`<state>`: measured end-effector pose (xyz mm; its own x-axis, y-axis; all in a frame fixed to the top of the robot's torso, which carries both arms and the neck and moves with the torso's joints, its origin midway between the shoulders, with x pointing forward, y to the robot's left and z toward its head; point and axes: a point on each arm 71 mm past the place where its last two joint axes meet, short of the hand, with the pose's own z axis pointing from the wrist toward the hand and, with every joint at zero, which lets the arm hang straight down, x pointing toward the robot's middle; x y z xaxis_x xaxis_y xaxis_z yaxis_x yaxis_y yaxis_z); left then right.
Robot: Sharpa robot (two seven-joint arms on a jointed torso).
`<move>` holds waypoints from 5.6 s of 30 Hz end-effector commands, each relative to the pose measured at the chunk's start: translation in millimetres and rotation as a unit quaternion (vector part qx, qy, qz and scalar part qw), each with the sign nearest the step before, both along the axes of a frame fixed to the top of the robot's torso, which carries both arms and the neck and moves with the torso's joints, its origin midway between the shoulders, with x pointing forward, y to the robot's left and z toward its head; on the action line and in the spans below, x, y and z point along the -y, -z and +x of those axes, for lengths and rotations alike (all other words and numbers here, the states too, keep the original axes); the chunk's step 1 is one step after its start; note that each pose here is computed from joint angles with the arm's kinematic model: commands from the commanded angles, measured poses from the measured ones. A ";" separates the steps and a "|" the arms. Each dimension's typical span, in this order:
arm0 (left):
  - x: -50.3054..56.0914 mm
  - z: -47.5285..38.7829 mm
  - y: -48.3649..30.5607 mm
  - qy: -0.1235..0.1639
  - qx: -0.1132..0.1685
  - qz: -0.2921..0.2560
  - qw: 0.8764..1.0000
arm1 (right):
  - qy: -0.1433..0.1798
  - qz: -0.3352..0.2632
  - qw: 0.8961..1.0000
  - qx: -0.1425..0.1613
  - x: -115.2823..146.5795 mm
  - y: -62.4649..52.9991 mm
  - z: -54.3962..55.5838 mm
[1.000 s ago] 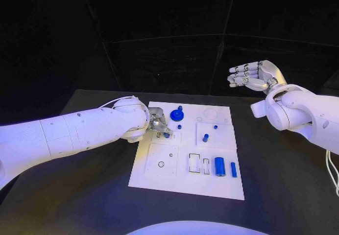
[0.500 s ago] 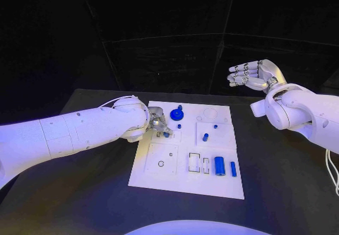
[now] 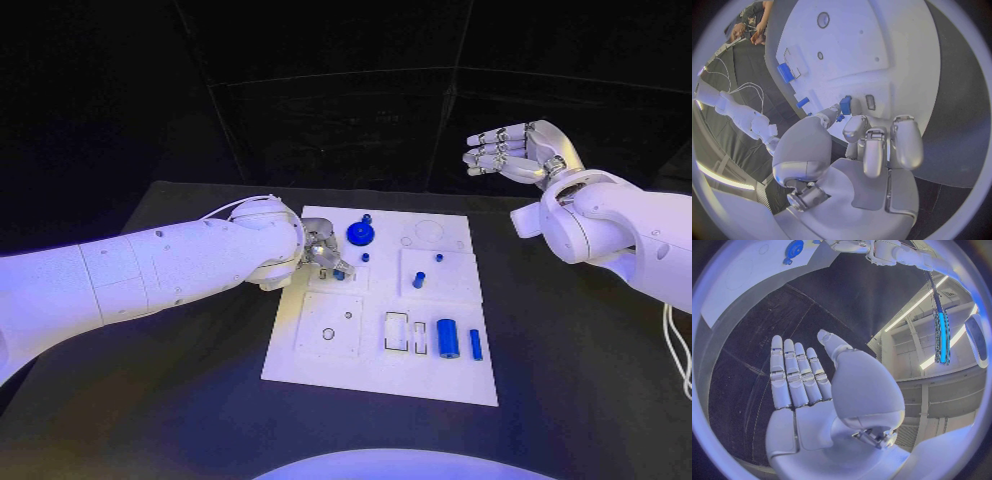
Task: Assemble the parts on the task board
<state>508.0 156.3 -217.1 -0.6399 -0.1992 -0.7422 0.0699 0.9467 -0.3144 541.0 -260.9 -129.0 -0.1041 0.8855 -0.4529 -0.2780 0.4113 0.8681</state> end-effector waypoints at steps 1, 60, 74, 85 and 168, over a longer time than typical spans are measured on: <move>0.9 0.3 -0.7 0.001 0.002 0.000 1.000 | -0.001 0.000 1.000 0.010 -0.6 -2.7 0.1; -32.8 49.6 -57.7 -0.024 -0.018 0.018 0.999 | -0.004 0.003 1.000 0.007 -3.6 -1.1 5.1; -39.3 75.6 -49.2 -0.057 -0.024 0.048 0.997 | -0.007 0.004 1.000 0.007 -6.7 -1.0 5.2; -36.2 78.0 -43.9 -0.056 -0.033 0.056 0.996 | -0.006 0.004 1.000 0.007 -6.6 -0.8 6.0; -37.7 30.8 -44.9 -0.048 0.016 -0.018 0.999 | 0.000 0.002 1.000 0.003 0.8 0.6 8.9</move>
